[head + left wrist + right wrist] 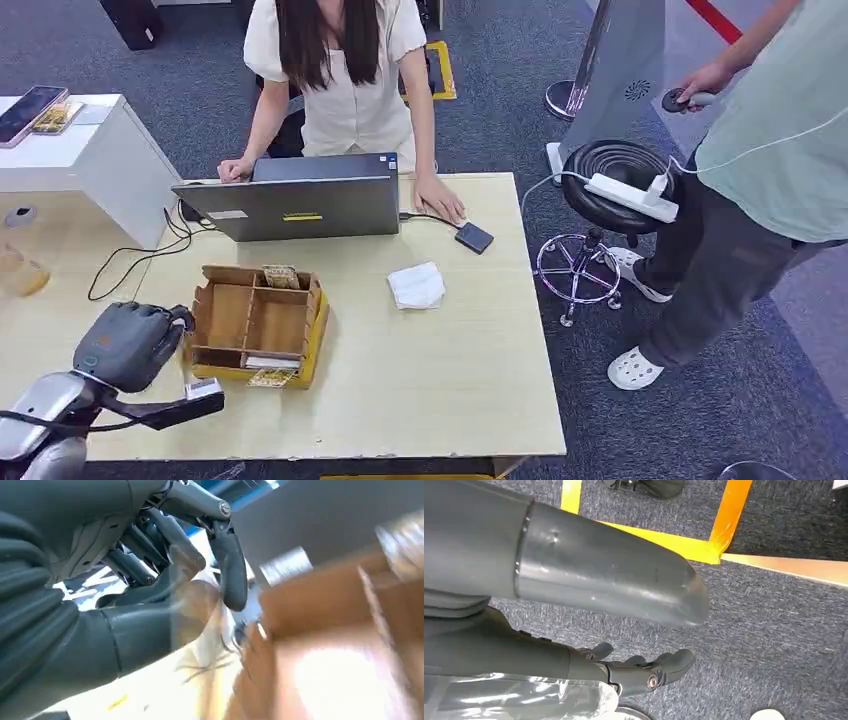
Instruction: Pass the card to the sensor for recognition and then transmit it.
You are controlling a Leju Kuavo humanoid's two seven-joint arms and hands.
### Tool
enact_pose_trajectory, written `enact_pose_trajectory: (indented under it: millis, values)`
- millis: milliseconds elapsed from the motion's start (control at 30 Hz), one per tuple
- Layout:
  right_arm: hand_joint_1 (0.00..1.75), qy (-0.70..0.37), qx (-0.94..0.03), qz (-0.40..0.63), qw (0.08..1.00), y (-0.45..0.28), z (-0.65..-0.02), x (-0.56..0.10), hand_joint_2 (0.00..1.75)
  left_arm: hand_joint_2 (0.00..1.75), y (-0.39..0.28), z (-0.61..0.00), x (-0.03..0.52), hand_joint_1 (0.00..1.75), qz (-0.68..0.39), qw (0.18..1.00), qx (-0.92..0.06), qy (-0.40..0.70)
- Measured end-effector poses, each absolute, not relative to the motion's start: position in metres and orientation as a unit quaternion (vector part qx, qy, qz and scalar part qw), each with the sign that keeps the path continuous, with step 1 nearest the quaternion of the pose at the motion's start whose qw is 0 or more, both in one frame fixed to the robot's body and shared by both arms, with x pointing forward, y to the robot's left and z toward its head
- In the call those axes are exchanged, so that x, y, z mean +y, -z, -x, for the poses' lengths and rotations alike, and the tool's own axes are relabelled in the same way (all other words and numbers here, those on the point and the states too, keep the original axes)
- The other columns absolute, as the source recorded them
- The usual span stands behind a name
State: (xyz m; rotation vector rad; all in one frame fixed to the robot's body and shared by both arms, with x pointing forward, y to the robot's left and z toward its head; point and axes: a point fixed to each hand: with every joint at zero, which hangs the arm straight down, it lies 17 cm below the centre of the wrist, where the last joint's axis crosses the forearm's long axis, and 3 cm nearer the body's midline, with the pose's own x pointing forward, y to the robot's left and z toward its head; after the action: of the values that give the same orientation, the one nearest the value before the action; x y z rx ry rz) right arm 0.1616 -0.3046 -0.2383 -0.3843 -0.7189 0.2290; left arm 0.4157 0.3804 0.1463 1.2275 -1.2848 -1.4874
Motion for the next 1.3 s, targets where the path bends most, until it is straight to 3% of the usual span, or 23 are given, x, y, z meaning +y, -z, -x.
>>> enact_pose_trajectory:
  millis: [367,833,1100,1300]
  values:
    - [0.0,-0.118,-0.351,0.186,0.91,0.238,-0.163,-0.303,0.0,1.75,-0.184,-0.427,0.391,1.75,-0.511,0.388,-0.531,0.553]
    - [0.0,-0.142,-0.368,0.174,0.903,0.232,-0.186,-0.291,0.0,1.75,-0.321,-0.498,0.393,1.75,-0.58,0.332,-0.609,0.426]
    - [0.0,-0.152,-0.372,0.167,0.9,0.23,-0.196,-0.278,0.0,1.75,-0.417,-0.517,0.425,1.75,-0.716,0.242,-0.584,0.296]
    - [0.0,-0.159,-0.374,0.163,0.899,0.229,-0.198,-0.271,0.0,1.75,-0.434,-0.513,0.432,1.75,-0.76,0.185,-0.563,0.267]
